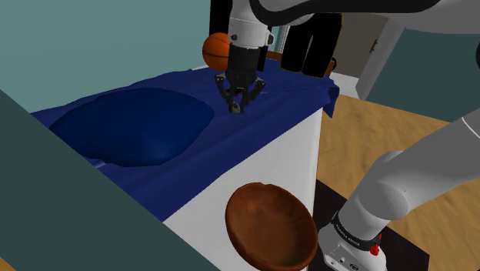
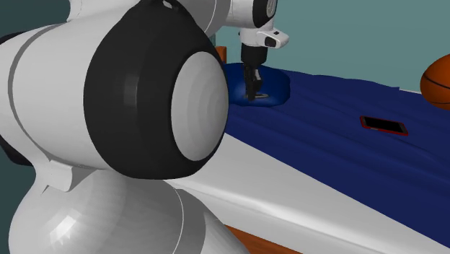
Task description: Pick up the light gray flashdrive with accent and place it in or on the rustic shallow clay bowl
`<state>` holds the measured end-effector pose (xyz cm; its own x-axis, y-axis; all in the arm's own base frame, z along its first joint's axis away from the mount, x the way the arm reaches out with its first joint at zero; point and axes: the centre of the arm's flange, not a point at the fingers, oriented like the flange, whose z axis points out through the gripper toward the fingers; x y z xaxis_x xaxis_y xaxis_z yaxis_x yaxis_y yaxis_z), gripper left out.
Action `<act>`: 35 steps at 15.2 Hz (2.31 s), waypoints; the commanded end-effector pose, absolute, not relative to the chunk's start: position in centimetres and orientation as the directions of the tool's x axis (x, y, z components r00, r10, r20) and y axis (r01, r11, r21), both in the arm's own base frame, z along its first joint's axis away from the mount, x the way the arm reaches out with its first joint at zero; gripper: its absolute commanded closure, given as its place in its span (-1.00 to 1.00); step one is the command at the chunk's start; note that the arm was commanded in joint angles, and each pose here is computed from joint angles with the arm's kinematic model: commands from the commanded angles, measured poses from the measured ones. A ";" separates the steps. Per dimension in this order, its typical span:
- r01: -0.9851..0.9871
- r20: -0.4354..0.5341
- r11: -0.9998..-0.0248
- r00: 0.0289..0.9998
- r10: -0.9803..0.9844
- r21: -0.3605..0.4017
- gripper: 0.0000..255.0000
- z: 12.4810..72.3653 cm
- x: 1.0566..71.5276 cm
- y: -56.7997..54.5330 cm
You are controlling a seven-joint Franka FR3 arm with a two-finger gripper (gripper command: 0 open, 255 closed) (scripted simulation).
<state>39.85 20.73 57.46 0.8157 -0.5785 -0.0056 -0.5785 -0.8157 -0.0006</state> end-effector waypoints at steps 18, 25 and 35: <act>-0.579 -0.006 -0.816 0.816 -0.579 0.000 1.00 60.4 23.8 29.6; -0.579 -0.006 -0.816 0.816 -0.579 0.000 1.00 60.8 15.7 34.1; -0.579 -0.006 -0.816 0.816 -0.579 0.000 1.00 57.3 11.6 36.3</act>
